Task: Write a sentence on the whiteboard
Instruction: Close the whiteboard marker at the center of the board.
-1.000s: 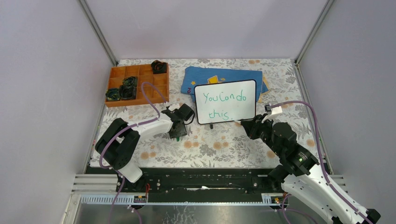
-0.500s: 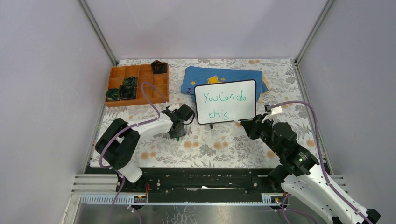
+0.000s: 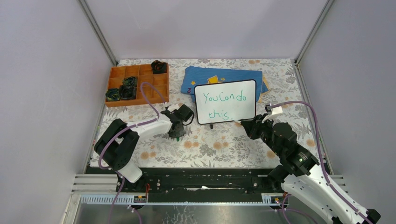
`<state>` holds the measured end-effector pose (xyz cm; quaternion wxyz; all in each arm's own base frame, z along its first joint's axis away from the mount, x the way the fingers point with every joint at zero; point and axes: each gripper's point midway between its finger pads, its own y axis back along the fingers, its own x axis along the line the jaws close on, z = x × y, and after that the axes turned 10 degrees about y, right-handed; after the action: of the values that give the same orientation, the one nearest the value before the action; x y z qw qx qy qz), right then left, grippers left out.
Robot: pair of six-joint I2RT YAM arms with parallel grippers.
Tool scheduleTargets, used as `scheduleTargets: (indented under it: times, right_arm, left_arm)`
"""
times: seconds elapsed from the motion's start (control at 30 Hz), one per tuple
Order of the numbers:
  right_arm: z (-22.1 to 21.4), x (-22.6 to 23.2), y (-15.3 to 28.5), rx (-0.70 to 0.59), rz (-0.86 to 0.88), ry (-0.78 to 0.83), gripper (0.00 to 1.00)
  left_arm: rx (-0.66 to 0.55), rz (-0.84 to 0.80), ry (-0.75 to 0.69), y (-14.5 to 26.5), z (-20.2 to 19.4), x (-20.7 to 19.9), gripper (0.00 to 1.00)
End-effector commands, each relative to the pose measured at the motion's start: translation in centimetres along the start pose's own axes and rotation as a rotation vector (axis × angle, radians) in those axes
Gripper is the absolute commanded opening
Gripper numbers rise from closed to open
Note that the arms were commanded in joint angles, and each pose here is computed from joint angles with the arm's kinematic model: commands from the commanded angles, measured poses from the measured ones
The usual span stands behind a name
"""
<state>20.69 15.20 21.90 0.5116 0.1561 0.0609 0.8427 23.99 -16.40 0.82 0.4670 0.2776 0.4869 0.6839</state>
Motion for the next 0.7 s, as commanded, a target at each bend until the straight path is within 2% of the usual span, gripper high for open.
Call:
scheduleTargets:
  times: [0.0,0.1,0.27,0.53,0.67]
  right_arm:
    - [0.7,-0.3,0.0,-0.030,-0.013,0.006,0.00]
    - [0.7,-0.3,0.0,-0.027,-0.017,0.006,0.00]
    - [0.7,-0.4,0.0,-0.025,-0.020,0.006,0.00]
    - [1.5,-0.1,0.1,-0.033,-0.012,0.014,0.00]
    - [3.3,0.6,-0.2,-0.067,0.005,0.011,0.00]
  left_arm:
    - [0.069,0.075,-0.026,-1.1,-2.5,2.5,0.21]
    - [0.069,0.070,-0.022,-1.1,-2.5,2.4,0.16]
    - [0.035,0.024,0.003,0.0,-1.4,1.5,0.00]
    - [-0.097,-0.181,0.100,6.3,3.9,-1.6,0.00]
    - [-0.215,-0.343,0.169,10.8,7.1,-2.8,0.00]
